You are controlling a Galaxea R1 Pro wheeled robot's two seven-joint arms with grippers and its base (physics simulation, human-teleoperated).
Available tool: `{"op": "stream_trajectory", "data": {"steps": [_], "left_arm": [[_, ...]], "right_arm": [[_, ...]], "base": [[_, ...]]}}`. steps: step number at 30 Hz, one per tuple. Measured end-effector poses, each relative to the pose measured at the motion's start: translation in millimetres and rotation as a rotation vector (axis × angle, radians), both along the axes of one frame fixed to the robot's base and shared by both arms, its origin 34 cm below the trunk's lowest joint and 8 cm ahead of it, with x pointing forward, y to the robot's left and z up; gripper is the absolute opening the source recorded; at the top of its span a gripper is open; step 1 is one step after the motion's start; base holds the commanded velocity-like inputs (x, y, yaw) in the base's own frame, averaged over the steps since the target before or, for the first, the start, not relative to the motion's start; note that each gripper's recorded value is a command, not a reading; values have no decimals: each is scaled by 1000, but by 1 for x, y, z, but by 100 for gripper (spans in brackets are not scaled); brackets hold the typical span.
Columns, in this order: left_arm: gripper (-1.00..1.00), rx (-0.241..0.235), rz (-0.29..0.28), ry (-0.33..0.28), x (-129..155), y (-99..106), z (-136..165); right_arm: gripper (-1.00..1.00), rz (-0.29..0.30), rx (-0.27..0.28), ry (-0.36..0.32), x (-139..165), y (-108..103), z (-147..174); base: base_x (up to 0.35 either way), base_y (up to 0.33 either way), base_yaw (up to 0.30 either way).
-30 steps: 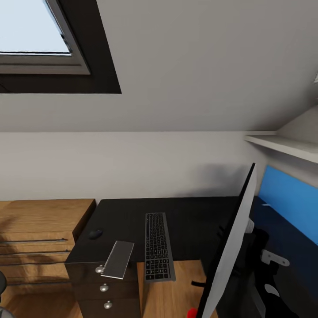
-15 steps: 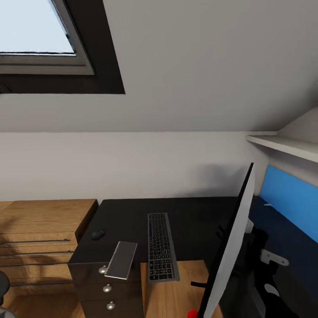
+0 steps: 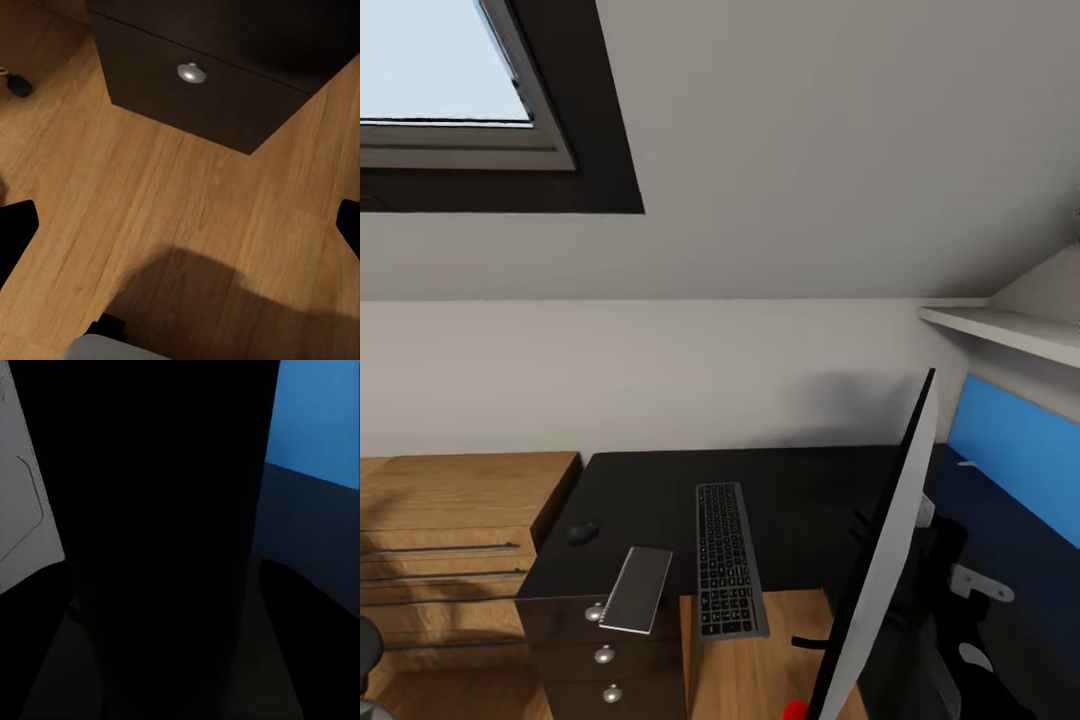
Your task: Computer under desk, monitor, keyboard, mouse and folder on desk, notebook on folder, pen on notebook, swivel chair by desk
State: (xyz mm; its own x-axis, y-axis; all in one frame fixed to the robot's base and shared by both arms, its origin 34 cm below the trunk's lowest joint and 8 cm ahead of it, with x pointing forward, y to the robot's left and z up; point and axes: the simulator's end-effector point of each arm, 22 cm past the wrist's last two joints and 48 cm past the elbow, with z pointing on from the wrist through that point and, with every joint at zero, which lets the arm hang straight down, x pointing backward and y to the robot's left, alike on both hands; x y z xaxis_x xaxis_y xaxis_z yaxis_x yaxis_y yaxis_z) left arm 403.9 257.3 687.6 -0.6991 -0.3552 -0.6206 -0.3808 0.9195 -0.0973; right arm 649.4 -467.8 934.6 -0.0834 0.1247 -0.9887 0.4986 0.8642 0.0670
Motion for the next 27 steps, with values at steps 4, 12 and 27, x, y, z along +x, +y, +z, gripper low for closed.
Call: {"op": "stream_trajectory", "data": {"steps": [4,12,27], "left_arm": [[100,0,0,-1,0,0,0],[100,0,0,-2,0,0,1],[100,0,-1,-2,0,0,0]], "right_arm": [[-100,2,-2,0,0,0,1],[-100,4,-3,2,0,1,0],[-100,2,1,0,0,1,0]], "base": [[0,0,-12],[0,0,-43],[0,0,-198]]}}
